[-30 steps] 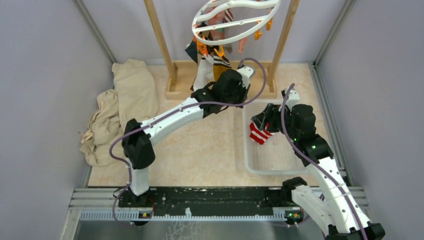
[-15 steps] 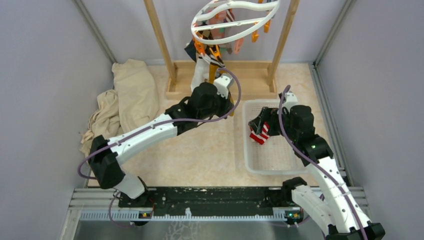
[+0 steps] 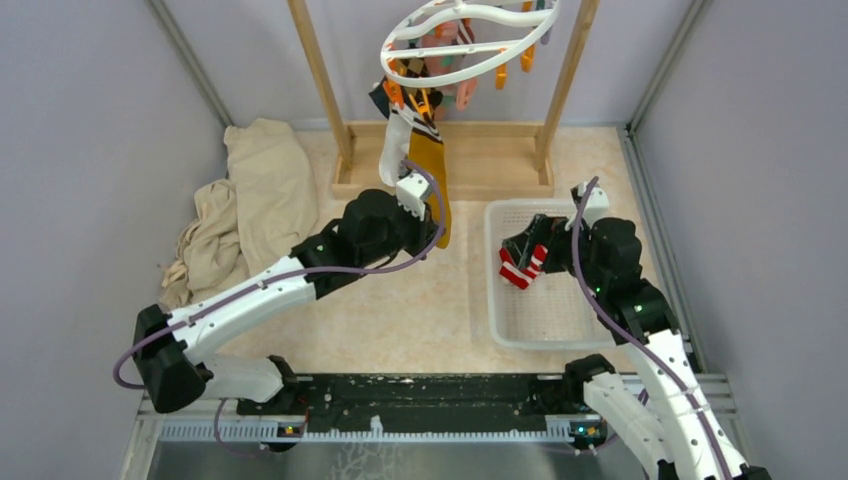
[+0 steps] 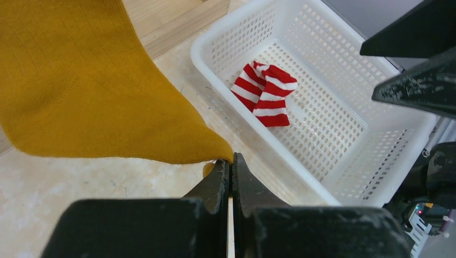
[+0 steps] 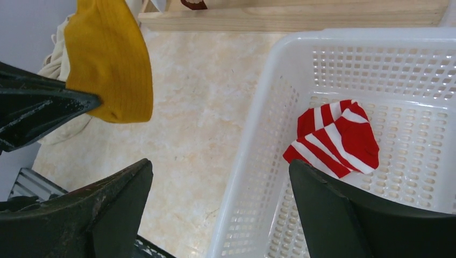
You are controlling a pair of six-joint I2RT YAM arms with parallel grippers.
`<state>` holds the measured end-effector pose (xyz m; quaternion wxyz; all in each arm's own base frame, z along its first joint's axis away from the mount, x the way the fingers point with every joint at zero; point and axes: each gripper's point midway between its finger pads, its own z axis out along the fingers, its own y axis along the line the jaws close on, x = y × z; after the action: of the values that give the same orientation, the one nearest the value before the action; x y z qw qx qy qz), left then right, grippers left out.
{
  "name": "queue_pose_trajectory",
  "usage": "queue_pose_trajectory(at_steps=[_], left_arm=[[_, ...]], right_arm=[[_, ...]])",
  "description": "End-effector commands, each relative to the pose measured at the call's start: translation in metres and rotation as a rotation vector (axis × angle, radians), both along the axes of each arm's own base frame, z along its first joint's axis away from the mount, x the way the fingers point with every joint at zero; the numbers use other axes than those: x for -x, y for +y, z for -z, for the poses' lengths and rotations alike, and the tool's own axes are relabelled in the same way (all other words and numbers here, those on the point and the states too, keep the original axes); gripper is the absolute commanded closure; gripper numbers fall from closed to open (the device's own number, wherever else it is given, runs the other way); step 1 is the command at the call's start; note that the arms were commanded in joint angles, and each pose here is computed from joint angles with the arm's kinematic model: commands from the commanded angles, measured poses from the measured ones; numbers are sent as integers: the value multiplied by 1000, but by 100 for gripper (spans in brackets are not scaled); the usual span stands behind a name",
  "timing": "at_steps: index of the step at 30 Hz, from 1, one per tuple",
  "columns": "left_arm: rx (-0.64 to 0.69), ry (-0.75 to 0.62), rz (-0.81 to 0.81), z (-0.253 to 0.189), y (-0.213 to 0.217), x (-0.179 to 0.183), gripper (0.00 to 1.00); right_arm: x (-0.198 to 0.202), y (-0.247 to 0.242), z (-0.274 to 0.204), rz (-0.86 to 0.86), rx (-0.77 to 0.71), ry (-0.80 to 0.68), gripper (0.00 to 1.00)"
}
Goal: Remove the socks clipped to the hanger
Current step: Remove the sock from the hanger.
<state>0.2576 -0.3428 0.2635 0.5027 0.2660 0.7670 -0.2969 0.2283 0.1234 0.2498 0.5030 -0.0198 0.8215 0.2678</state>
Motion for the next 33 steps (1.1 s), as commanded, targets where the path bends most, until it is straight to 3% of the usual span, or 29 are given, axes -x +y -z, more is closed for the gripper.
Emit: queue_pose_trajectory(at_steps=[1,6,18,22,33], left_arm=[[97,-77,8,-35,13,11,100],[149,-66,39,-46,12,20,100],[116,33,-4,-28,-7,4,100],[106,82,-30,-22,-27,-3,100],[54,-2,-41,-48,-95,-2,100]], right_arm=[[-6,2,-34,12,-35,-72,2],[-9,8,-26,-3,-65,-61,1],[-20,32,-14,-137,-69,-55,2],[-27,35,-15,-148,-56,-65,2],[-36,23,-15,-80,1,-38,2]])
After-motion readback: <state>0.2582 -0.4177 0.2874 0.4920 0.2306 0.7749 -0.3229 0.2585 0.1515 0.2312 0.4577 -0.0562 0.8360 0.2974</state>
